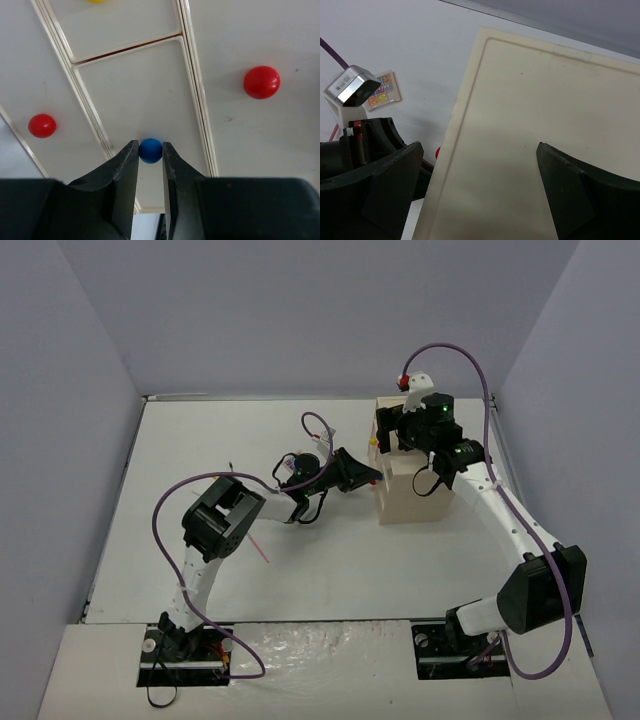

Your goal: Organize the makeup

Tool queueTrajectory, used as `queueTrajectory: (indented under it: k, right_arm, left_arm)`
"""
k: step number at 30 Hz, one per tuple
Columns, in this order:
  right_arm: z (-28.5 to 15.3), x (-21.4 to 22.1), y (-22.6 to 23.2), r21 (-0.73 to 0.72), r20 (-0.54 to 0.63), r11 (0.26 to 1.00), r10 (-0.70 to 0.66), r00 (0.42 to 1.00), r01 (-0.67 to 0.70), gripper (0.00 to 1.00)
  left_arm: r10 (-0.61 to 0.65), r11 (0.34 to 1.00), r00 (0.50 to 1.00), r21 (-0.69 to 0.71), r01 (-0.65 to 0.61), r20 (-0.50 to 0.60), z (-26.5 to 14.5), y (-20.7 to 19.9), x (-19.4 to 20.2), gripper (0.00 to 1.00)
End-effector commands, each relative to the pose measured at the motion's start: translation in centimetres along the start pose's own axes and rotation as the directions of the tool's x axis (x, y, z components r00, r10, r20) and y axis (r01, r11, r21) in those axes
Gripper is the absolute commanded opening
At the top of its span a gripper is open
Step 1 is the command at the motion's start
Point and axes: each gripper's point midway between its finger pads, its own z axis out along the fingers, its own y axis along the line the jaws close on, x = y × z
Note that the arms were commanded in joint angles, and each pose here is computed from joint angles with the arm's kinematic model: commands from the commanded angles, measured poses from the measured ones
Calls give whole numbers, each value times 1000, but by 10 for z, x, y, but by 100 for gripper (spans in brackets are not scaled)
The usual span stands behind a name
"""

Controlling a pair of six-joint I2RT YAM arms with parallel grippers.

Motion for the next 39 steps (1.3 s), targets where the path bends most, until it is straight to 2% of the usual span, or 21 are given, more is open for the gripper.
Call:
queueTrajectory:
  k: [1,10,18,28,39]
  right_arm:
    - [7,11,-19,137,-57,990,-22,998,29,93]
    - [8,23,-53,343,-104,939,-1,995,37,92]
    - [4,29,-66,418,-127,907,-2,992,56,92]
    - [10,33,-64,408,-132,912,7,991,47,92]
    - [13,35,-62,395,-136,918,9,991,46,92]
  left_arm:
    - [91,988,996,120,-93,18,-13,-59,-15,0]
    - [87,995,996,51,-88,22,-34,-48,-29,0]
    - [92,996,996,-9,-92,-4,-54,-39,-33,0]
    - [139,982,989,-122,-143,-41,-89,-24,-40,0]
    - [133,971,989,-194,-142,-63,-110,-3,-48,0]
